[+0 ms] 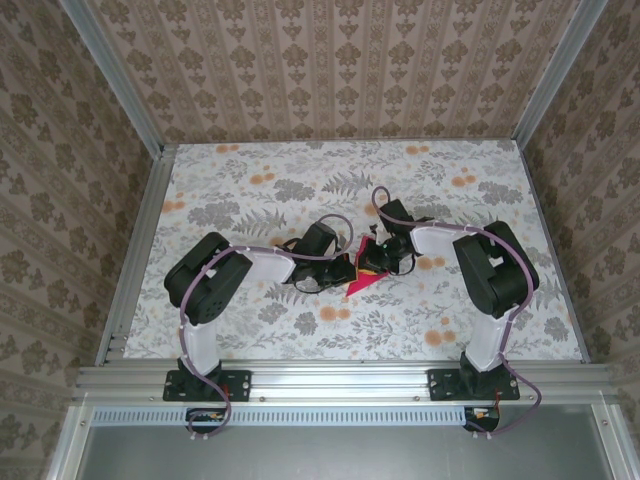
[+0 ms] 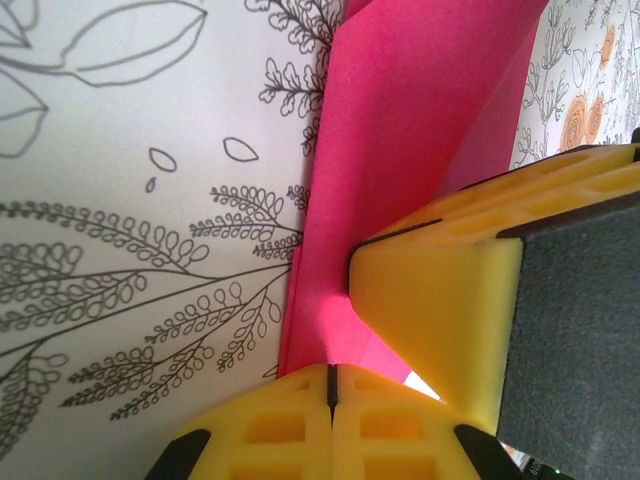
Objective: Fold a paper plane with a square sheet of paper (pick it up from the middle)
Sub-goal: Fourth fold the wing at the center of the table.
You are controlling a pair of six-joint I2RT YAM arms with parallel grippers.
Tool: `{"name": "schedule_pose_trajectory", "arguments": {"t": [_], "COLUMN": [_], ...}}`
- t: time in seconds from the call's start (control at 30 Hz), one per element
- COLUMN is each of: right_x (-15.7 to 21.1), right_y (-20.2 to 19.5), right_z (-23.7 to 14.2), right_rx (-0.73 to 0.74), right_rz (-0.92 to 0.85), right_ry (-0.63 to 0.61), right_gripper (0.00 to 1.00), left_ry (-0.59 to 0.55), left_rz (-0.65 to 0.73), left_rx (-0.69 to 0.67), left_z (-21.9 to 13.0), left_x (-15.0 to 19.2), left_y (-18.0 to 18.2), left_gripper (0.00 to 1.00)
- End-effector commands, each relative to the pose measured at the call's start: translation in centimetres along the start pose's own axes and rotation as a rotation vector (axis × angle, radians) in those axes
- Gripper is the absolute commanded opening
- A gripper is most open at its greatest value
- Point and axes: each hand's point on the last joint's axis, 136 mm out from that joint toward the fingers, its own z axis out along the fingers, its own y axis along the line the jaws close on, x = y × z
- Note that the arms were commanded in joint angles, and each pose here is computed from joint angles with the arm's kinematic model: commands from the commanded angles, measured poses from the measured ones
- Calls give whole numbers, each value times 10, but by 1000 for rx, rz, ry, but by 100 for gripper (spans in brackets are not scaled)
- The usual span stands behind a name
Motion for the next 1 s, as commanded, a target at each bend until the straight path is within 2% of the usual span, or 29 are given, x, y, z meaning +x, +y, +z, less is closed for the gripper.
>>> {"name": "schedule_pose_trajectory", "arguments": {"t": [0.0, 0.2, 0.57, 0.97], "right_x": [-12, -16, -38, -60], "right_y": [-8, -13, -7, -26], "right_z": [0, 8, -3, -1], "right_rx": [36, 35, -29, 26], "right_rz": [-21, -20, -45, -37], "right_ry": [-12, 15, -36, -45], "right_gripper": [12, 12, 12, 11], "left_ry": [115, 128, 144, 153], "left_rz": [-117, -123, -133, -131], "left_rx": [-222, -237, -248, -249], "left_z": [8, 6, 7, 6], "left_x": [38, 41, 46, 47], "left_y": [68, 71, 76, 76], "left_gripper": [3, 3, 3, 3]}}
